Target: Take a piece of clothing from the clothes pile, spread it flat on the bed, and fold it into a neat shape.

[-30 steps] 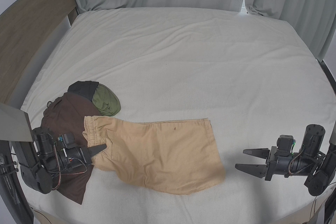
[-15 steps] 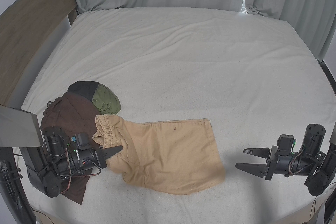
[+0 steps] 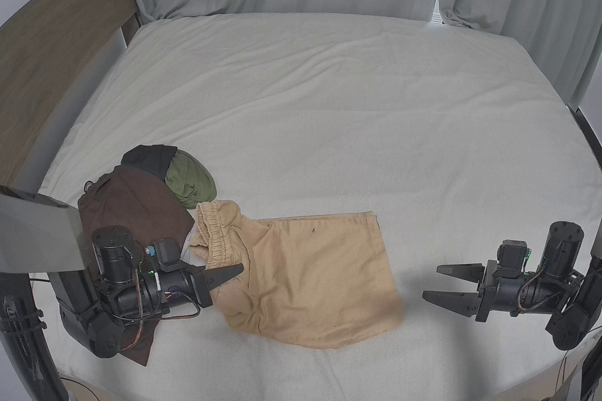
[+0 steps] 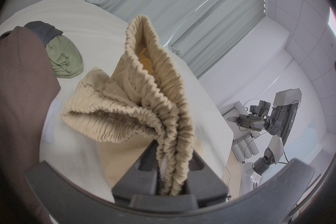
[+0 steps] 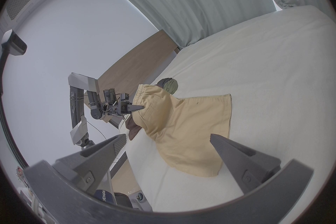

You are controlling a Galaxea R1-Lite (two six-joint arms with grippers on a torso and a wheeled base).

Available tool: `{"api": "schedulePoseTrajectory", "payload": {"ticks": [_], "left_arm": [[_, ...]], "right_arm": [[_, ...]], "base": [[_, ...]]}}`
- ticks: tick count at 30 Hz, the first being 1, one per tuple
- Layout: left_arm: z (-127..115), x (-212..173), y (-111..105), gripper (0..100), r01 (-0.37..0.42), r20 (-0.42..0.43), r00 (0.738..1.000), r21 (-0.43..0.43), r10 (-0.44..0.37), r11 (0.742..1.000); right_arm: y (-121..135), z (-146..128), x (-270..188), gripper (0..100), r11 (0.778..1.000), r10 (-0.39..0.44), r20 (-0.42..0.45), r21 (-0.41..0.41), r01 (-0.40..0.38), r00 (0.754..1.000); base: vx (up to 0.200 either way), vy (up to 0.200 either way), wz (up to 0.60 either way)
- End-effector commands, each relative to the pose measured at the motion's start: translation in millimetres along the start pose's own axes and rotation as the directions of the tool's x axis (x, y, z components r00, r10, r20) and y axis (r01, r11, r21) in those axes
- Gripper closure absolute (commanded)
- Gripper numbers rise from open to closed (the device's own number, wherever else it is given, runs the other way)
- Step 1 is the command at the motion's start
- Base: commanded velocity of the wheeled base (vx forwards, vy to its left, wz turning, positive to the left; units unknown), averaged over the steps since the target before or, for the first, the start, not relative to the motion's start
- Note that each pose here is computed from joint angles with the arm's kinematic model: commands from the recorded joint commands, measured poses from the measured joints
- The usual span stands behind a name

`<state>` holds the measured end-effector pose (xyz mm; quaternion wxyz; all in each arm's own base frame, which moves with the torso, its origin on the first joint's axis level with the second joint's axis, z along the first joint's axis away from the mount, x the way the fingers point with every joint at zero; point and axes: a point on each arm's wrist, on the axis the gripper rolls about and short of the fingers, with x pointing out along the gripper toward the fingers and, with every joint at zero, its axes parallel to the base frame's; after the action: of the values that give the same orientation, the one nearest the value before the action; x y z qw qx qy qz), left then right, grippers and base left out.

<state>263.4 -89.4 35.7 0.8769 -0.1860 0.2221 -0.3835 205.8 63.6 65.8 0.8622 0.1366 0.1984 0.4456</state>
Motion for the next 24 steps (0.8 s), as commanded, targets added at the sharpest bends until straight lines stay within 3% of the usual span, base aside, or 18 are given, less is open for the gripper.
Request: {"api": "schedulePoseTrajectory", "payload": {"ticks": [1,17,24], "left_arm": [[1,10,-7,100,0.031,0.001,1.0,0.017,-0.031,0.999],[4,38,-26,100,0.108,0.014,0.994,0.011,-0.109,0.994],[-3,58,-29,100,0.144,-0.004,0.99,0.011,-0.144,0.989]], "right_arm": [[0,0,0,0,1.0,0.0,0.002,-0.001,0.0,1.0],[-2,3,-2,0,1.0,-0.009,0.015,-0.004,0.009,1.0],[-5,12,-7,0,0.999,-0.029,0.058,-0.022,0.03,0.998]], "base": [[0.0,0.0,0.0],[0.0,0.0,0.0],[0.0,0.0,0.0]]}}
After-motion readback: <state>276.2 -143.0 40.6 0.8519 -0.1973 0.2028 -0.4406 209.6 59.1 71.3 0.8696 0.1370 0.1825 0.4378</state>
